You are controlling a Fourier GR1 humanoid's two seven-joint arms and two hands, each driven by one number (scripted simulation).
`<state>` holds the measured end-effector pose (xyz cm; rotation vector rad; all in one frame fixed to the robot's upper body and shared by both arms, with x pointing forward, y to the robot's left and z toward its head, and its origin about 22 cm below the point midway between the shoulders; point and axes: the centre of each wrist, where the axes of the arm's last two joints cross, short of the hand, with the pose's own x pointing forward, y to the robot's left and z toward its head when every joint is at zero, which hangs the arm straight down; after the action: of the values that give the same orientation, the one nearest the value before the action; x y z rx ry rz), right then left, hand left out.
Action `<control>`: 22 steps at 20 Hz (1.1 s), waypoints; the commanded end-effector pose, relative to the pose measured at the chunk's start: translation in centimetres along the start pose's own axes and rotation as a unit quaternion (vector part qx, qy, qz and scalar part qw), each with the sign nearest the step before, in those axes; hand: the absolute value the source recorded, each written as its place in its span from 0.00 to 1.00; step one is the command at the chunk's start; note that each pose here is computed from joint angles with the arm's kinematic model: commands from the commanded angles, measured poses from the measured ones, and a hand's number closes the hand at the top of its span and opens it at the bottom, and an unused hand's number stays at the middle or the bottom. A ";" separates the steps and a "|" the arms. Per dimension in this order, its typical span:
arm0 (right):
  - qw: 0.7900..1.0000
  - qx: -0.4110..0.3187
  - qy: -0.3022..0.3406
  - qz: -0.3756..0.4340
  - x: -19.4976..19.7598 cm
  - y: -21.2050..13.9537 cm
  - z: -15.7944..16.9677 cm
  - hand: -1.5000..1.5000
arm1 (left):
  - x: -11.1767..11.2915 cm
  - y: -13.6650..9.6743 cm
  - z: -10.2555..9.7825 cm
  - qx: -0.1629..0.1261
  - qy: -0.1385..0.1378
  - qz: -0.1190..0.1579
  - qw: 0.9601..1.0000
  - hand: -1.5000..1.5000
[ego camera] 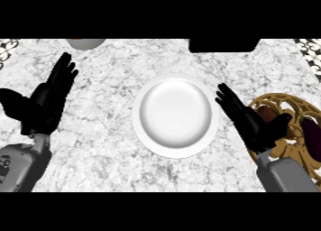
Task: Pick the sweet potato from the placemat and place it in the plate
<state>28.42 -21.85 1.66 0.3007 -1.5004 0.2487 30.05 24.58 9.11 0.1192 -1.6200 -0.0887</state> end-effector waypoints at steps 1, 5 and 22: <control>0.999 -0.014 -0.026 0.046 0.6 -0.1 -0.4 0.00 | -0.9 -0.3 0.8 0.002 -0.020 -0.020 1.000 0.50; 0.972 -0.035 -0.095 0.214 4.9 2.0 -3.2 0.00 | -1.3 0.2 -0.4 0.009 -0.013 -0.082 0.997 0.50; 0.749 -0.068 -0.143 0.643 -0.4 -2.6 5.1 0.00 | -5.7 1.5 0.7 0.000 0.028 -0.073 0.997 0.50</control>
<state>25.94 -25.96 -0.31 -0.8176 -1.7365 1.1701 29.56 26.46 4.12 0.2240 -1.5499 -0.2071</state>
